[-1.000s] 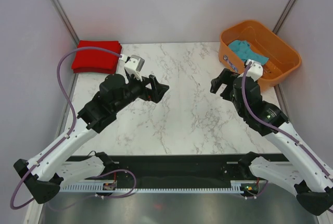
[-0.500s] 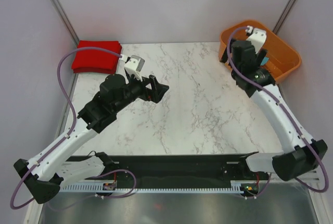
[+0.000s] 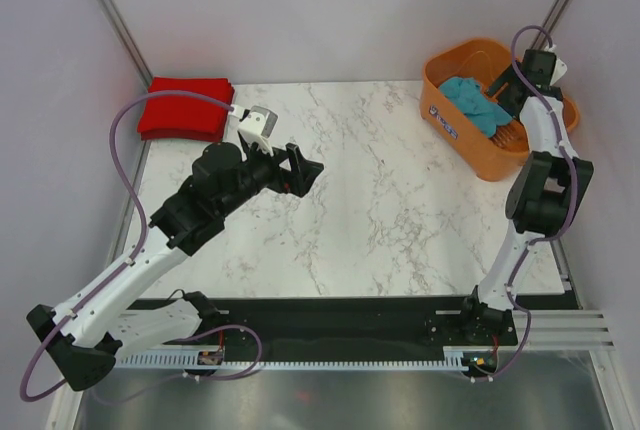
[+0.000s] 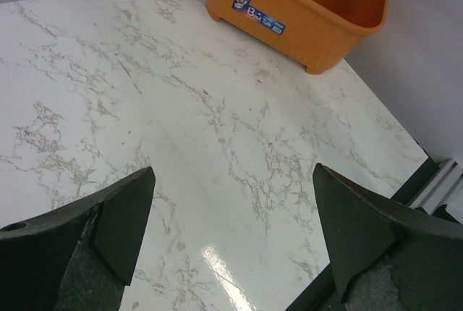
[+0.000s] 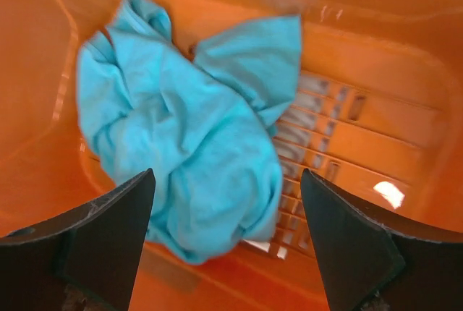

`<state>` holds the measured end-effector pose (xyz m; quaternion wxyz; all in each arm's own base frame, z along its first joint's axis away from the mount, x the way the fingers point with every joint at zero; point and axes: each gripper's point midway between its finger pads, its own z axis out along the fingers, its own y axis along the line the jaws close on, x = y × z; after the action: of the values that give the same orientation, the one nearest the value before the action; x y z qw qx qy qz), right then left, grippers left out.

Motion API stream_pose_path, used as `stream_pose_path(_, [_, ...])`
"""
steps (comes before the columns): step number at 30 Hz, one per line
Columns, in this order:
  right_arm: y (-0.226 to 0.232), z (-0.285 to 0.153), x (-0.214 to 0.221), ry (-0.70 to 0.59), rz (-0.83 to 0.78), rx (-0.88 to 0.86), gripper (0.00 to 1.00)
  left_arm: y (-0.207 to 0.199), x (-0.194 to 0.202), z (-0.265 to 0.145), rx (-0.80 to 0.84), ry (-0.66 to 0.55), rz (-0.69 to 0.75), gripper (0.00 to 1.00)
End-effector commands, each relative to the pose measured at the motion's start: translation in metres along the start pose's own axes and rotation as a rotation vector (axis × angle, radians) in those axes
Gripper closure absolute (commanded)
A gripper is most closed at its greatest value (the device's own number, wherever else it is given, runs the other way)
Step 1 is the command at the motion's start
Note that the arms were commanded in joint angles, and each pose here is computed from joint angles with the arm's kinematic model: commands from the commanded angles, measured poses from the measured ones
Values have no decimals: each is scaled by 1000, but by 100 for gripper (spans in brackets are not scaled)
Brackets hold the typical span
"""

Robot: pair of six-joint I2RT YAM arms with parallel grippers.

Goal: Fold and stack the t-shirts
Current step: Grab the tshirt from the pile

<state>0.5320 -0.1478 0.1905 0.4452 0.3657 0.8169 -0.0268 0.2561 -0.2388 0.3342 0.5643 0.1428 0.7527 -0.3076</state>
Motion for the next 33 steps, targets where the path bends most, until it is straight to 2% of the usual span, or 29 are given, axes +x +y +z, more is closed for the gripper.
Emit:
stream_pose_path(1, [28, 31, 19, 109, 60, -137, 11, -2, -20, -5, 2, -77, 3, 3])
stream_pose_path(6, [46, 62, 44, 189, 23, -245, 12, -1, -19, -4, -1, -73, 3, 3])
stream_pose_path(11, [40, 87, 66, 226, -11, -243, 12, -1, -18, -2, 5, -64, -3, 3])
stream_pose_path(14, [37, 98, 79, 251, -36, -248, 16, -2, -16, -1, 10, -58, -4, 3])
stream_pose_path(17, [39, 102, 79, 241, -73, -268, 34, 0, -17, -1, 4, -61, -5, 3])
stream_pose_path(18, [39, 103, 75, 226, -83, -271, 54, 0, -16, 0, 5, -58, -5, 3])
stream_pose_path(20, [43, 100, 63, 191, -115, -288, 68, 1, -15, 1, 1, -56, -5, 3])
stream_pose_path(21, [45, 98, 55, 173, -125, -298, 90, 1, -14, 2, 0, -53, -5, 3])
stream_pose_path(22, [51, 94, 44, 147, -134, -315, 100, 0, -14, 2, 5, -50, -6, 3])
stream_pose_path(26, [79, 42, -22, -11, -149, -402, 100, -2, -10, 6, 20, -32, -9, 3])
stream_pose_path(27, [90, 14, -52, -86, -136, -436, 100, -2, -10, 6, 20, -32, -12, 3])
stream_pose_path(30, [109, -38, -95, -199, -121, -514, 100, -1, -10, 6, 15, -34, -12, 3])
stream_pose_path(31, [115, -72, -116, -260, -117, -552, 100, 0, -11, 5, 9, -37, -11, 3])
stream_pose_path(33, [124, -110, -141, -345, -99, -611, 100, 2, -13, 4, 4, -45, -12, 3])
